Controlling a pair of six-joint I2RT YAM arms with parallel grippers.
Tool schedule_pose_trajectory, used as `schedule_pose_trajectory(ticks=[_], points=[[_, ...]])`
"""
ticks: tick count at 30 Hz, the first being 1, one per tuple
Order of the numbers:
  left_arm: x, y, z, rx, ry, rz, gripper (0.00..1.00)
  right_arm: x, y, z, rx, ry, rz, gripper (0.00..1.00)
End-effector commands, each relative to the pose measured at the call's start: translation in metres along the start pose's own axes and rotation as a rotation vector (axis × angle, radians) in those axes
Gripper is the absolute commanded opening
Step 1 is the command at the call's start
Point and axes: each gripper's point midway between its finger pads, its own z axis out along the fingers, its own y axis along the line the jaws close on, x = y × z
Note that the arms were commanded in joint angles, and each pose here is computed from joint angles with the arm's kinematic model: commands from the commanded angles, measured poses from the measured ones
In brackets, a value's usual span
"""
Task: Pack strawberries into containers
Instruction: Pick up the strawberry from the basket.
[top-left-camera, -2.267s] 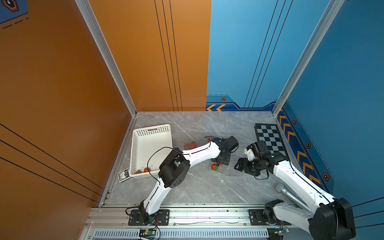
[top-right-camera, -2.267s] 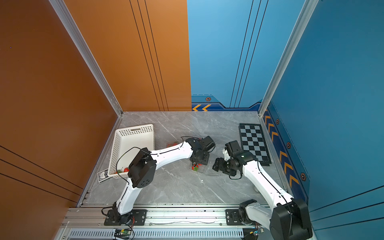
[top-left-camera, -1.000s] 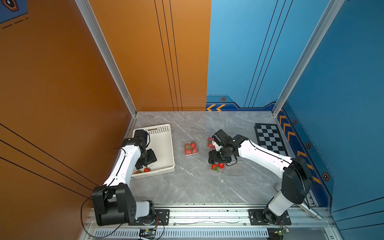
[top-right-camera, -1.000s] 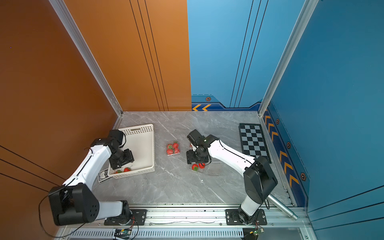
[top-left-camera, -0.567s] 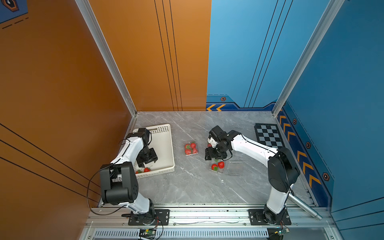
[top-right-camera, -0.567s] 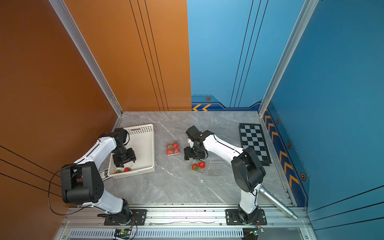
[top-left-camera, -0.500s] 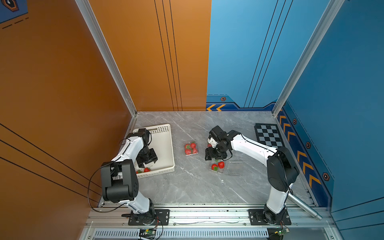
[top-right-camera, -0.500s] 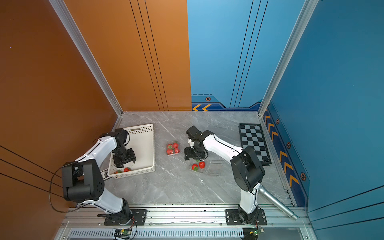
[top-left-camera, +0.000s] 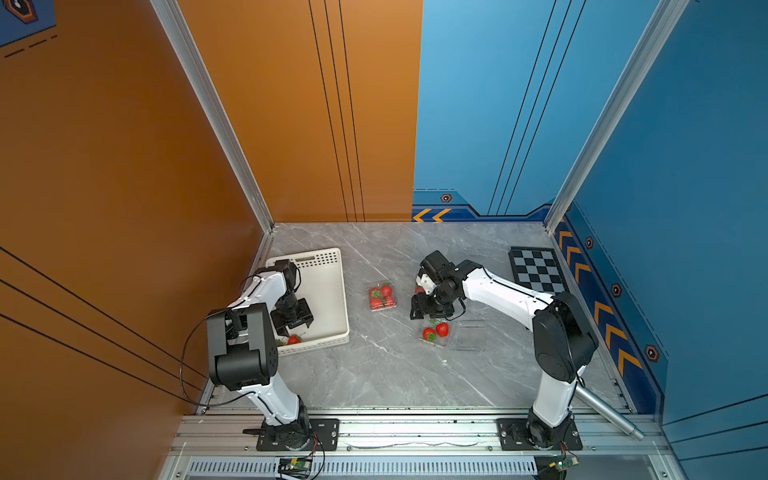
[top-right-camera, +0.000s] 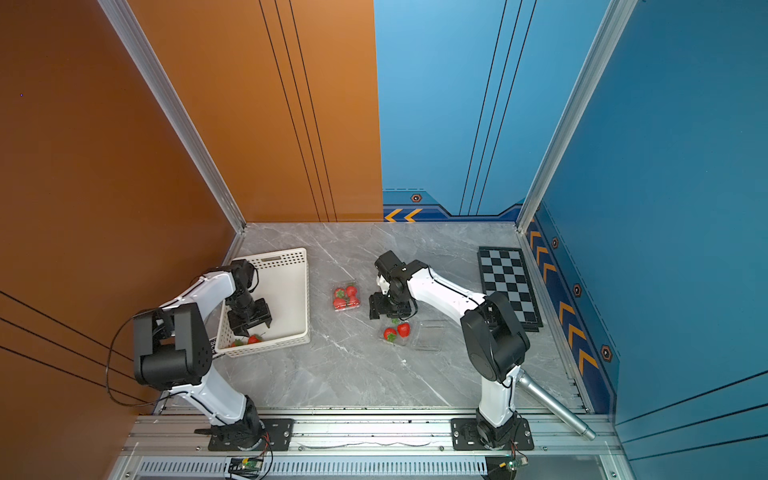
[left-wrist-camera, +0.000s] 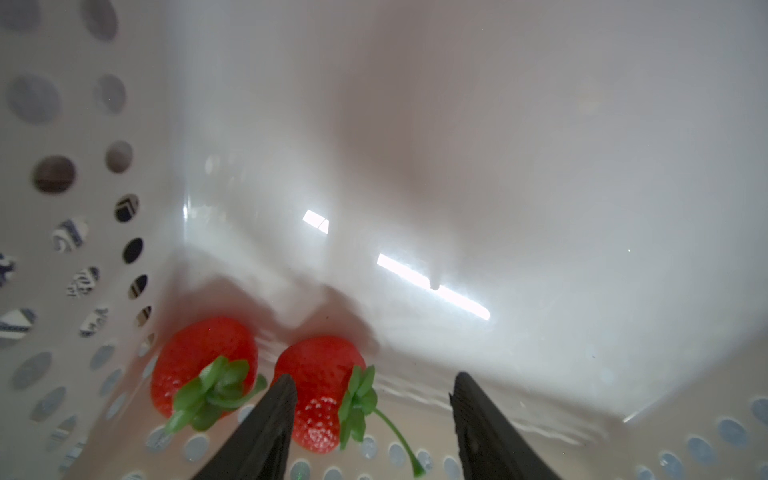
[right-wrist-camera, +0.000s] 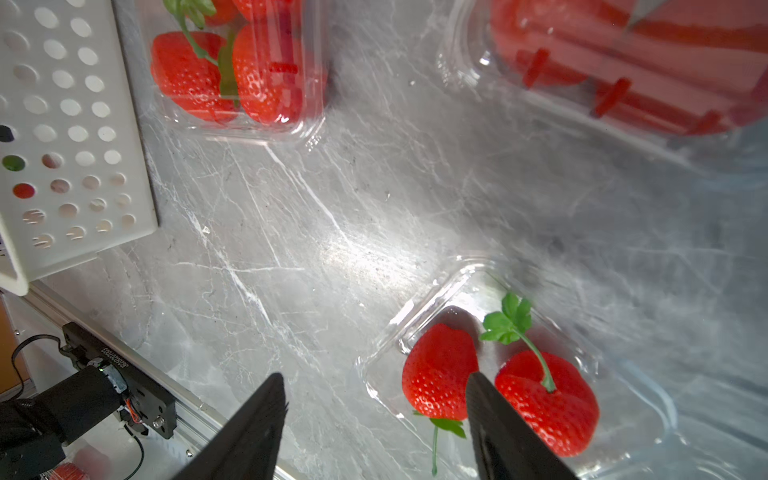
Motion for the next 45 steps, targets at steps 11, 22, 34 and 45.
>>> schedule_pose_trajectory(ticks=[11,22,34,45], points=[[0.027,0.010,0.026,-0.044,0.122,-0.017,0.63,0.010,-0.012,-0.015,-0.014,-0.036,0.031,0.71],[0.042,-0.002,0.036,-0.061,0.180,0.028,0.60,0.010,-0.023,-0.026,-0.017,-0.068,0.062,0.71],[0.041,-0.013,0.036,-0.056,0.176,0.058,0.40,0.011,-0.023,-0.034,-0.027,-0.089,0.075,0.71],[0.039,-0.028,0.027,-0.027,0.143,0.090,0.21,0.013,-0.024,-0.039,-0.027,-0.103,0.082,0.71]])
